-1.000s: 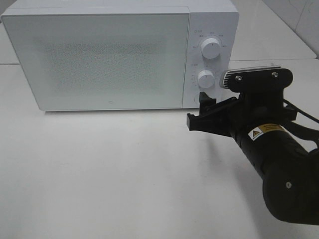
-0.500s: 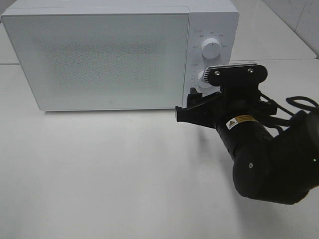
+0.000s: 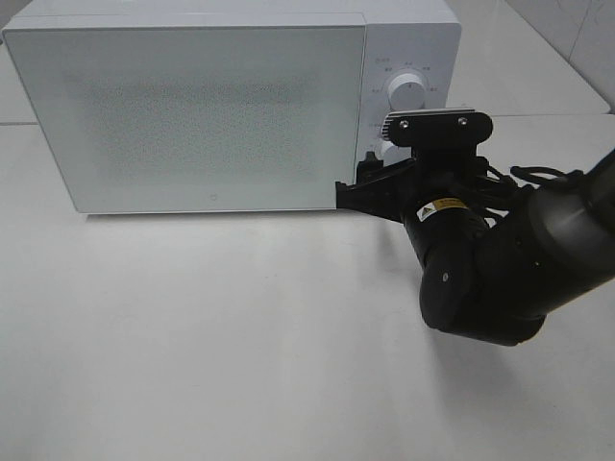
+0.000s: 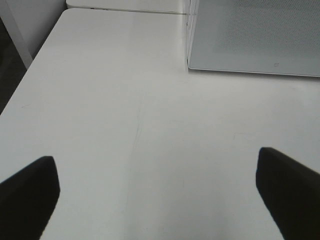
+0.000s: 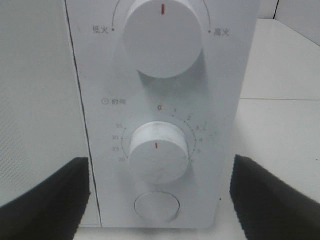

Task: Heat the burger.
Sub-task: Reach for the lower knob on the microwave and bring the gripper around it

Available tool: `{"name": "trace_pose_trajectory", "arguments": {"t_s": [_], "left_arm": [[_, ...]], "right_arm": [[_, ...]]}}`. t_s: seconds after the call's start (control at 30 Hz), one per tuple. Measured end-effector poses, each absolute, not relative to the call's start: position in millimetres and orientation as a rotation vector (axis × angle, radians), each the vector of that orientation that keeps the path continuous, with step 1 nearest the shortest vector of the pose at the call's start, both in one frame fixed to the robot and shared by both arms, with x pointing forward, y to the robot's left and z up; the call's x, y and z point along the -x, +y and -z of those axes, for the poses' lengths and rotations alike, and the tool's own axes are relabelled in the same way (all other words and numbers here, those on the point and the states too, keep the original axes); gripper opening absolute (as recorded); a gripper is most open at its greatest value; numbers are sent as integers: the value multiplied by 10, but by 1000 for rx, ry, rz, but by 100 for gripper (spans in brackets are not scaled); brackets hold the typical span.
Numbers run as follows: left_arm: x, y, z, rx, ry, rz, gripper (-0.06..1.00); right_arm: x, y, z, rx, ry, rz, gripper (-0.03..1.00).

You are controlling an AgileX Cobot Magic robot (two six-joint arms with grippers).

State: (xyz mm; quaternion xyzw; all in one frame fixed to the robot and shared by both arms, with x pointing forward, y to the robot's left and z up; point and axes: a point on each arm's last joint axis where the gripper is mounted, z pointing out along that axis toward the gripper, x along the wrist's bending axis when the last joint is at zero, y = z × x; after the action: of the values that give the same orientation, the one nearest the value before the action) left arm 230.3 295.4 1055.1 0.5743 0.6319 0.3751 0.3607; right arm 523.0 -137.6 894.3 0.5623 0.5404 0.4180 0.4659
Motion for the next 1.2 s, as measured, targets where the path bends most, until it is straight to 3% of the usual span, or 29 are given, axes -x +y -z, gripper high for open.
{"name": "trace_pose_trajectory", "arguments": {"t_s": [0.87, 1.03, 1.1, 1.17, 1.2], "left_arm": [[-2303, 2956, -10551, -1481, 1629, -969, 99], [-2303, 2956, -10551, -1481, 1629, -969, 99], [-2303, 2956, -10551, -1481, 1629, -969, 99], [-2303, 2956, -10551, -1481, 1629, -969, 99], [-2303, 2956, -10551, -1481, 1629, -969, 99]], "right_arm": [[-5579, -1355, -8778, -1367, 1306, -1021, 73], [-5580, -1354, -8772, -1367, 1308, -1020, 67], [-5580, -1354, -8770, -1369, 1309, -1019, 54], [-5580, -1354, -8770, -1369, 1309, -1019, 51], [-5579, -1360, -8769, -1375, 1304, -1015, 44]]}}
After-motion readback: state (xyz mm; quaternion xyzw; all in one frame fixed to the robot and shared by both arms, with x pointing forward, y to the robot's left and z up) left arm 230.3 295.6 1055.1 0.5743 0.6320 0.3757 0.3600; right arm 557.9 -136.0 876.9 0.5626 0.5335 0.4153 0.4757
